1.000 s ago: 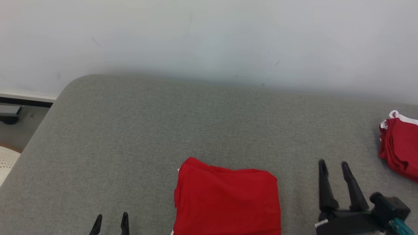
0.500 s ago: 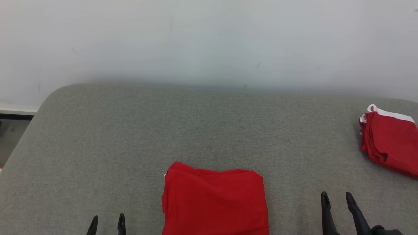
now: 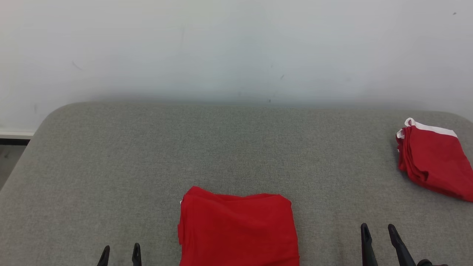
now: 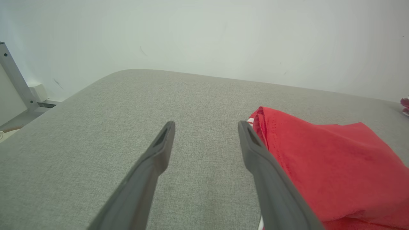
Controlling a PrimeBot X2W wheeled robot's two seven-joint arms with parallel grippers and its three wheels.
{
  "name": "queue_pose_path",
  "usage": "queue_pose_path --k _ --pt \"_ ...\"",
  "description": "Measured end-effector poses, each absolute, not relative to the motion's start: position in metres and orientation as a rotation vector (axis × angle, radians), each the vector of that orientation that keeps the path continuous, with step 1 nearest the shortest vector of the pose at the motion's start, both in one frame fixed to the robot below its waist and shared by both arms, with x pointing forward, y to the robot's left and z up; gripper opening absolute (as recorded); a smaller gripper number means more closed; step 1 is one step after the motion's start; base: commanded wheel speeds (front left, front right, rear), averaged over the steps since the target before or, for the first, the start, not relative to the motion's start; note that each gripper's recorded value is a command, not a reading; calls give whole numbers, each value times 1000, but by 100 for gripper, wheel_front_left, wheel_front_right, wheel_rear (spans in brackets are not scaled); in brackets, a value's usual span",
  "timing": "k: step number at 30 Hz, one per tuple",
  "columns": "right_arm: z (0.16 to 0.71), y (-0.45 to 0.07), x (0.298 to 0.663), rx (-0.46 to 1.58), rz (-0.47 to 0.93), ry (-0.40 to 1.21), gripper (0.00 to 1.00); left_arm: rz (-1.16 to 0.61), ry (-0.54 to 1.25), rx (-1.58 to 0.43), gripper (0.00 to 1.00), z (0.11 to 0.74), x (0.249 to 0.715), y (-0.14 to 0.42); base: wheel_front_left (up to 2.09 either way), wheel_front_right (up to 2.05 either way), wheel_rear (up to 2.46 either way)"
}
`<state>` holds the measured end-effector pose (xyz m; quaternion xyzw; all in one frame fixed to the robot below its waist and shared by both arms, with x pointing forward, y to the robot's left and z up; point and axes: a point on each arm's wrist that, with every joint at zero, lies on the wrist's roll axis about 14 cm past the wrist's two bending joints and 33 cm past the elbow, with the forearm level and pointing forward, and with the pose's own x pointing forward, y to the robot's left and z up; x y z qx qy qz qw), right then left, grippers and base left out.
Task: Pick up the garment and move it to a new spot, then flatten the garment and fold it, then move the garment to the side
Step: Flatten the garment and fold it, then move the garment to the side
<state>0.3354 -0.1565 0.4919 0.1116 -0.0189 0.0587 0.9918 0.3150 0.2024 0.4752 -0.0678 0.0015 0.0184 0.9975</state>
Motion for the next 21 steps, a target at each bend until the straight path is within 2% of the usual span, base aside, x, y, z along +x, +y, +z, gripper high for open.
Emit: queue_pose_path --k 21 --pt "485 -165 335 215 90 -17 100 39 8 -130 100 474 317 203 0 0 0"
